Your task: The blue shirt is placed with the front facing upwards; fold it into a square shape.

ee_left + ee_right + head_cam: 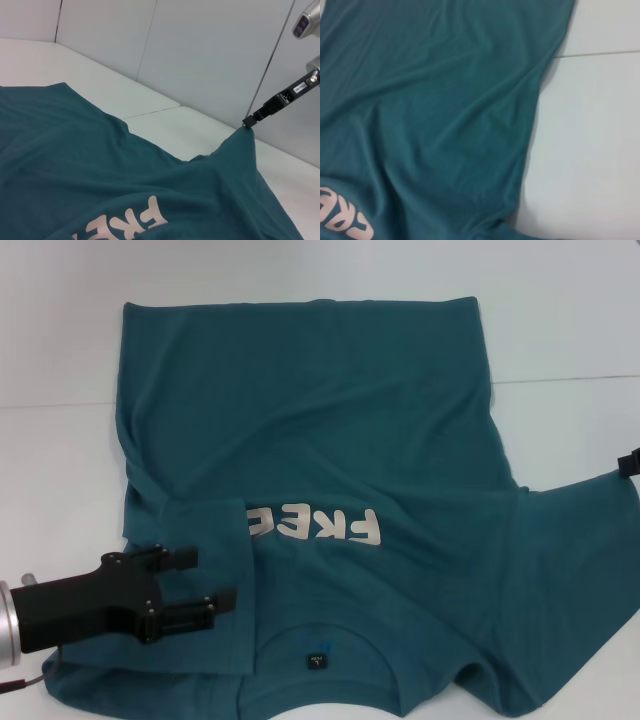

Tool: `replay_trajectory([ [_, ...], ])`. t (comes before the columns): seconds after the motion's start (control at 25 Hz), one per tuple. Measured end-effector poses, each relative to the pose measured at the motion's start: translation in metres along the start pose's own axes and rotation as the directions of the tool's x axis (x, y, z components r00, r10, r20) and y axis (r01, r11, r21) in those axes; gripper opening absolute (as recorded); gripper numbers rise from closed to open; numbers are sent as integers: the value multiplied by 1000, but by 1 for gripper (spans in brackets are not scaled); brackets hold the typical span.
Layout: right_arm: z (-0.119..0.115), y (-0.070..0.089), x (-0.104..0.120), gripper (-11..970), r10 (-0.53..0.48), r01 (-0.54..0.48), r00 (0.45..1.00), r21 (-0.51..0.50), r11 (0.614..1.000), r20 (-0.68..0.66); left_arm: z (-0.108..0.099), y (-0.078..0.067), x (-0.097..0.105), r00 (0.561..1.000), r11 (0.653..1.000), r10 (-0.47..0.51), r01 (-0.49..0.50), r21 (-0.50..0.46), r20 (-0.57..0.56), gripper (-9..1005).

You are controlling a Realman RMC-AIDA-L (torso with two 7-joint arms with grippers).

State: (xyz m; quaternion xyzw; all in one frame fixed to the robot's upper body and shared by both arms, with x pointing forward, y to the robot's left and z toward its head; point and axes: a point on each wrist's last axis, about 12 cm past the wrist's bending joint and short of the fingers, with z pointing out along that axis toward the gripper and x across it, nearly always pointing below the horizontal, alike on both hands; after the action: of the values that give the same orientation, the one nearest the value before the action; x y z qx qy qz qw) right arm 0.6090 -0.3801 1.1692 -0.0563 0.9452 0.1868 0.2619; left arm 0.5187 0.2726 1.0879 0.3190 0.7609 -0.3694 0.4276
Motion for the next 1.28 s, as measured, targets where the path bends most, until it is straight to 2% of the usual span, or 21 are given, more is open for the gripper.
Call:
replay_trajectory([
  [0.24, -5, -6, 0, 11, 6, -6, 1000, 20, 1000, 5, 0, 0, 0, 1000, 1000, 0, 0, -1, -1, 860],
  [0.68, -11, -19, -2, 13, 0, -2, 1000, 115, 993, 20, 0, 0, 0, 1000, 1000, 5, -5, -2, -2, 858],
  [1.28, -15, -17, -9, 15, -30, 27, 999, 147, 989, 23, 0, 0, 1, 1000, 1000, 5, -5, 0, -3, 859],
])
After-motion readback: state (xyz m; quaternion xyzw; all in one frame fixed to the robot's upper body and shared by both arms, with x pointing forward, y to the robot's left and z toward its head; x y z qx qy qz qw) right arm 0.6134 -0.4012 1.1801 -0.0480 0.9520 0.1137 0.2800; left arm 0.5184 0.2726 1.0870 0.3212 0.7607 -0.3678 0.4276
